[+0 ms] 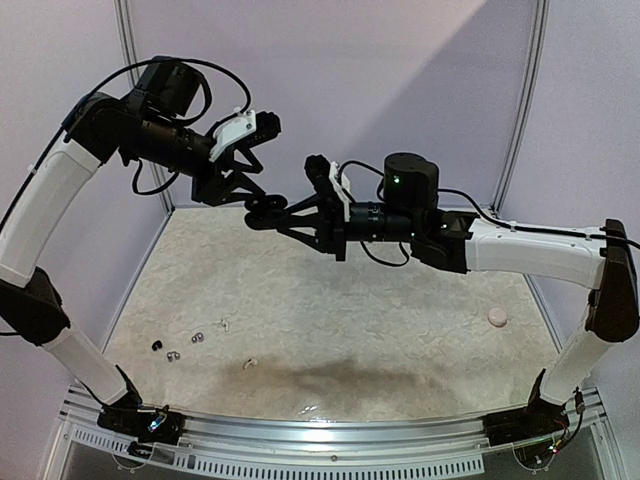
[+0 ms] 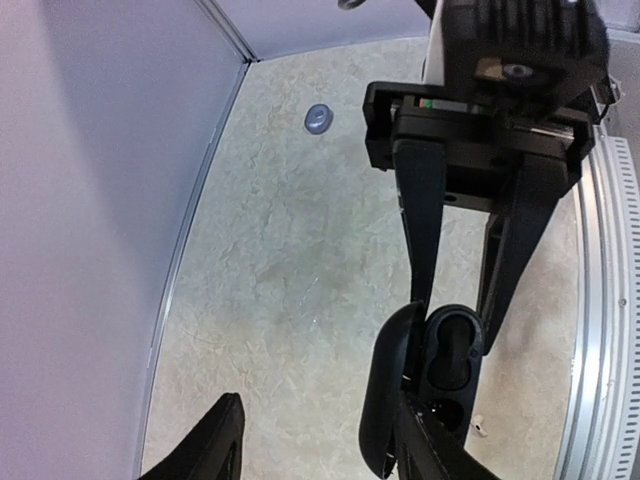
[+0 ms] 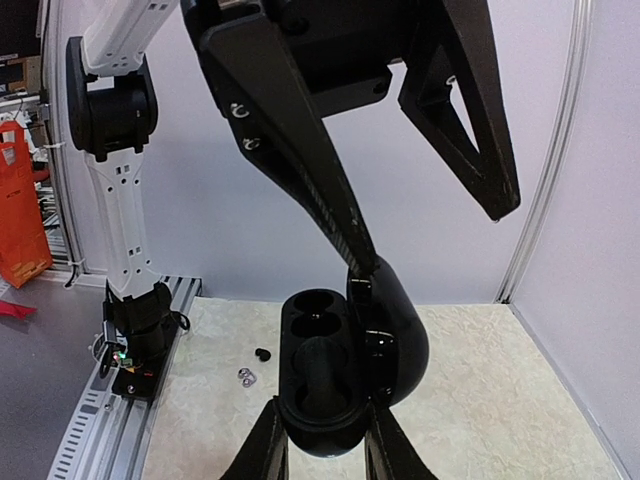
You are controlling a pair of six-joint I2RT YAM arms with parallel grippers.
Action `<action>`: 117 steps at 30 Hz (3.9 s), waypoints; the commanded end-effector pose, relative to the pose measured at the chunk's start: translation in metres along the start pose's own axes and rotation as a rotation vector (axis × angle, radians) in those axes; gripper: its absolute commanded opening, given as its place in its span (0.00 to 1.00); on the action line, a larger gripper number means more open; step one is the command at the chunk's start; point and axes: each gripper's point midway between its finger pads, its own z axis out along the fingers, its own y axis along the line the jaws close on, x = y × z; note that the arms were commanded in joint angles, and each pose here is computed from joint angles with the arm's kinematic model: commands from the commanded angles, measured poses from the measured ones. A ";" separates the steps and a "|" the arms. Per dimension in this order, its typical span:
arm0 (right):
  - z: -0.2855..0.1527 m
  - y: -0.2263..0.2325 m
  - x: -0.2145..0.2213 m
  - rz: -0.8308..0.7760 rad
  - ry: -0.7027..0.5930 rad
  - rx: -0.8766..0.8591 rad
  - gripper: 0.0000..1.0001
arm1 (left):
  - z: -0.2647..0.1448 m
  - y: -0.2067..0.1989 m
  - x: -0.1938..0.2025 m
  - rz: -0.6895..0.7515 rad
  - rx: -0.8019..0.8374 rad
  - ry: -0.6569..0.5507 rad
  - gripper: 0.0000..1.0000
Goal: Insert the wireless bluetooth earbuds into the charging case
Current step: Open the charging case at the center of the board, then open the left earbud at the center of the board.
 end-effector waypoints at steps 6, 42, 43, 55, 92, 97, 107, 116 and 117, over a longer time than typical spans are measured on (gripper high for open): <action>-0.004 0.021 -0.015 0.028 -0.051 -0.077 0.00 | 0.010 0.019 0.013 -0.063 -0.046 0.023 0.54; -0.009 -0.005 -0.004 0.140 0.003 0.000 0.00 | -0.031 0.036 0.184 -0.530 -0.017 0.255 0.80; -0.009 -0.005 -0.004 0.136 0.003 0.001 0.00 | -0.030 0.032 0.220 -0.585 -0.034 0.340 0.79; -0.014 -0.003 0.005 0.085 0.011 0.008 0.00 | -0.039 -0.073 0.453 -0.805 -0.007 0.883 0.57; -0.019 -0.012 0.014 0.100 0.044 0.038 0.00 | 0.012 -0.131 0.475 -0.781 0.109 0.805 0.52; -0.018 -0.013 0.014 0.104 0.048 0.040 0.00 | 0.014 -0.138 0.465 -0.779 0.138 0.781 0.51; -0.017 -0.015 0.014 0.100 0.053 0.045 0.00 | 0.018 -0.158 0.460 -0.760 0.206 0.777 0.26; -0.019 -0.018 0.016 0.102 0.064 0.054 0.00 | 0.020 -0.172 0.452 -0.789 0.282 0.755 0.00; -0.020 -0.018 0.016 0.102 0.065 0.056 0.00 | 0.020 -0.173 0.451 -0.792 0.287 0.753 0.00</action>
